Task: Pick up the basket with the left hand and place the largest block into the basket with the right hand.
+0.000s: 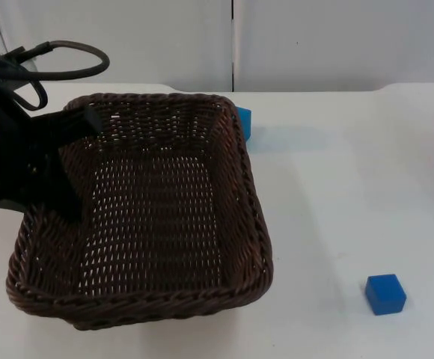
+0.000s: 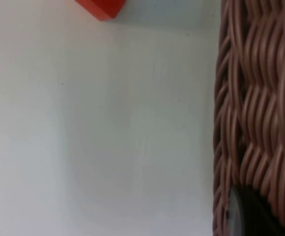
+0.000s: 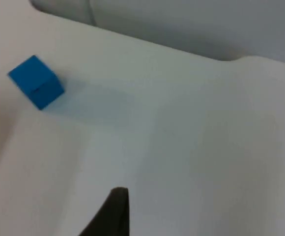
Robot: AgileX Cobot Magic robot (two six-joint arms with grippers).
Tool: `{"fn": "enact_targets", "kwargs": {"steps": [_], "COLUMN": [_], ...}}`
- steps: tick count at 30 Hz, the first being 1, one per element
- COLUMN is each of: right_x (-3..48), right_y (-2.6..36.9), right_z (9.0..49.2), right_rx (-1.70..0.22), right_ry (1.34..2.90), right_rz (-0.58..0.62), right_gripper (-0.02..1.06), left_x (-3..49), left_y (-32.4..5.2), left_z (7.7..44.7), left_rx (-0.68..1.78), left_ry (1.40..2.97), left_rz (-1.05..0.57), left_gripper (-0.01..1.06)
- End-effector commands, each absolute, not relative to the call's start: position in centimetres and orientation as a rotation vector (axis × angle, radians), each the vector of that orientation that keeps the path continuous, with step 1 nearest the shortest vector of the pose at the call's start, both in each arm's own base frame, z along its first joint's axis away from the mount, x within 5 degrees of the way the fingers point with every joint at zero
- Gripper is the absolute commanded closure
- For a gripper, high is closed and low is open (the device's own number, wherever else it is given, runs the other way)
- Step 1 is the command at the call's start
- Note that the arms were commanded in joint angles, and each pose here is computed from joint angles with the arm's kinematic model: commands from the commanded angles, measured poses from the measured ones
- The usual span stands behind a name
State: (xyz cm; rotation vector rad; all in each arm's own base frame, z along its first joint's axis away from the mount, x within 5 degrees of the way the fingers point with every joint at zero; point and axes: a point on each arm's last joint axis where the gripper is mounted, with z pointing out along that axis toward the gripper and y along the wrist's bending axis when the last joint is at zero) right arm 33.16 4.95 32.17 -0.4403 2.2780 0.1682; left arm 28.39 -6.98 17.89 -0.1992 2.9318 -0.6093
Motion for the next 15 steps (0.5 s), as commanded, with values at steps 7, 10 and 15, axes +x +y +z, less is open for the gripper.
{"fn": "enact_targets", "kwargs": {"steps": [7, 10, 15], "right_x": [37.3, 38.1, 39.6], "right_y": [7.4, 8.9, 12.5], "right_z": [30.8, 30.4, 29.2], "right_rx": [-0.617, -0.703, -0.876], "right_ry": [2.257, 2.243, 2.202], "right_rz": [0.316, 0.316, 0.304], "right_gripper": [-0.01, -0.01, -0.01], "left_x": [28.3, 28.3, 28.3], "left_y": [-7.1, -7.1, -7.1], "left_z": [18.3, 18.3, 18.3], "left_rx": [-0.214, -0.214, -0.208], "left_ry": [2.91, 2.91, 2.912], "left_rz": [-0.638, -0.638, -0.638], "left_gripper": [1.05, 1.05, 1.05]}}
